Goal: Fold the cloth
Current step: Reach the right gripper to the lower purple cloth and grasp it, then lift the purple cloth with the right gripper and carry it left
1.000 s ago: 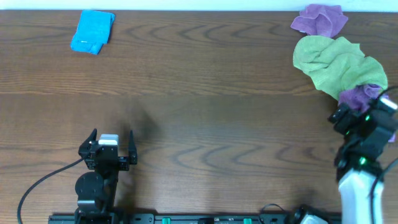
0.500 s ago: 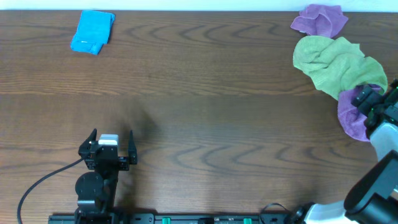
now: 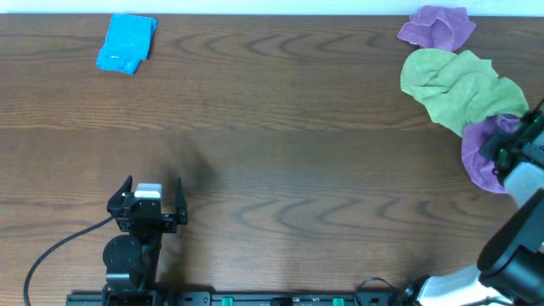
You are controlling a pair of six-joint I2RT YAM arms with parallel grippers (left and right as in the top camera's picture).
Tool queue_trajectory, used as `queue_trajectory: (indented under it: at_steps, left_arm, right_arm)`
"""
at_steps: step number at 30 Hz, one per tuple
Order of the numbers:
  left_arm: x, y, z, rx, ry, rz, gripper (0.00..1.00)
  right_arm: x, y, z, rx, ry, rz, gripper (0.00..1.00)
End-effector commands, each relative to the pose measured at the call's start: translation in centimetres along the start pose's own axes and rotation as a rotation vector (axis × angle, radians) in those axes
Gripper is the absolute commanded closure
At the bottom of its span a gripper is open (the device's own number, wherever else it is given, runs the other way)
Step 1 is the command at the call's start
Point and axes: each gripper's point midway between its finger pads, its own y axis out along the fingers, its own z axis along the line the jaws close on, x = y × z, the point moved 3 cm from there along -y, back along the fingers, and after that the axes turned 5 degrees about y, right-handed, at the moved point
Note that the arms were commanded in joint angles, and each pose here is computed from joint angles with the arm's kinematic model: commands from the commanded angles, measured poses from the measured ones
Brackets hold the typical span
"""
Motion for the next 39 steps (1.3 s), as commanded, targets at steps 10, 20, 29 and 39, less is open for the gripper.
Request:
queue_trajectory:
  at_steps: [10, 20, 29, 39]
  left_arm:
    - [-1.4, 0.3, 0.1, 0.016, -0.016, 0.036, 0.05]
    - [-1.4, 0.3, 0.1, 0.016, -0.016, 0.036, 0.05]
    - [-1.4, 0.3, 0.1, 0.016, -0.016, 0.036, 0.05]
    - [-1.4, 0.3, 0.1, 0.016, -0.016, 0.036, 0.05]
  right_arm:
    - [9.9, -14.8, 10.1, 0.278, -0.16, -0.321, 0.99]
    - [5.5, -25.3, 22.6, 0.714, -0.377, -0.356, 0.98]
    - [-2.2, -31.7, 29.9, 1.083, -0.541, -0.213, 0.98]
    - [-5.9, -34.9, 33.2, 1.164, -0.615, -0.214, 0.98]
